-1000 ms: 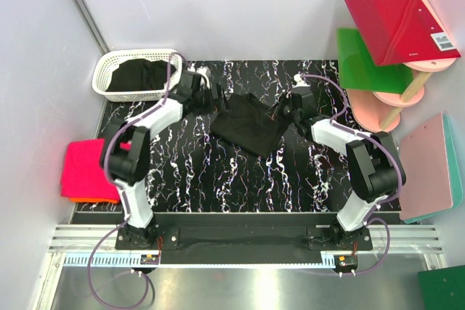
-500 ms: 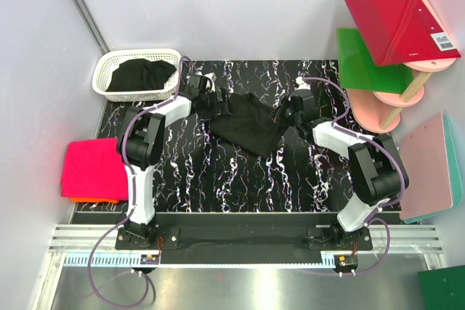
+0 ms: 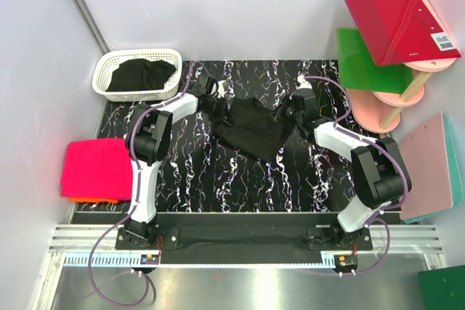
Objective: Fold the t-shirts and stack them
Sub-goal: Smooth out wrinkles on the folded tshirt, then put the neatly folded tshirt into the corner of the board with the left arm
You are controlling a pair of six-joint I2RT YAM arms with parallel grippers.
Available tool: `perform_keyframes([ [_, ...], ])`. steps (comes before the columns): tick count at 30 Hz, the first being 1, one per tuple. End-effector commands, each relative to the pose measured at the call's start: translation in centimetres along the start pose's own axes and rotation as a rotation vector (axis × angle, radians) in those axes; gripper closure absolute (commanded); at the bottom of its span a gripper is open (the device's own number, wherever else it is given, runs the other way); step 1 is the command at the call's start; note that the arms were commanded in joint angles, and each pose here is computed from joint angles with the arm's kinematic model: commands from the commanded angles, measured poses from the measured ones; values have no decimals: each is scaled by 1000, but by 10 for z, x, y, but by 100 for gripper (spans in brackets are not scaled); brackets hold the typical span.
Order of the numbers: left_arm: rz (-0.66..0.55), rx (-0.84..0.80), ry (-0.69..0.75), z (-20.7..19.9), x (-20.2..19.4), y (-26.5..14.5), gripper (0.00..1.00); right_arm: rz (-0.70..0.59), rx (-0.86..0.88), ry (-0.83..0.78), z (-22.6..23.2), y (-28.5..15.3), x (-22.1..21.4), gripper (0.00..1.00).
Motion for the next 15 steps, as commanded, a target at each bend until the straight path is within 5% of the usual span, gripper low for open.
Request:
perform_keyframes([
  [1, 189, 104, -57, 9, -51, -2, 100, -56, 34, -12, 15, -14, 12, 90],
  [4, 148, 192, -66, 12, -61, -21, 100, -61, 33, -21, 15, -18, 14, 59],
  [5, 124, 207, -71, 15, -62, -27, 100, -61, 33, -23, 15, -19, 13, 37],
  [8, 74, 273, -109, 22, -73, -50, 100, -53, 24, -28, 14, -22, 12, 15],
  [15, -25, 490, -187, 42, -103, -99, 100, -16, -13, -27, 4, -26, 1, 9],
])
Point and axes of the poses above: each gripper's point midway between its finger pads, its own y axis out along the fingers, its own z axis along the line the jaws close on, x = y × z, the point moved 9 cm from there along -y, back along the fingers, and after that the axes turned 5 degrees about y, right-handed, at the moved point
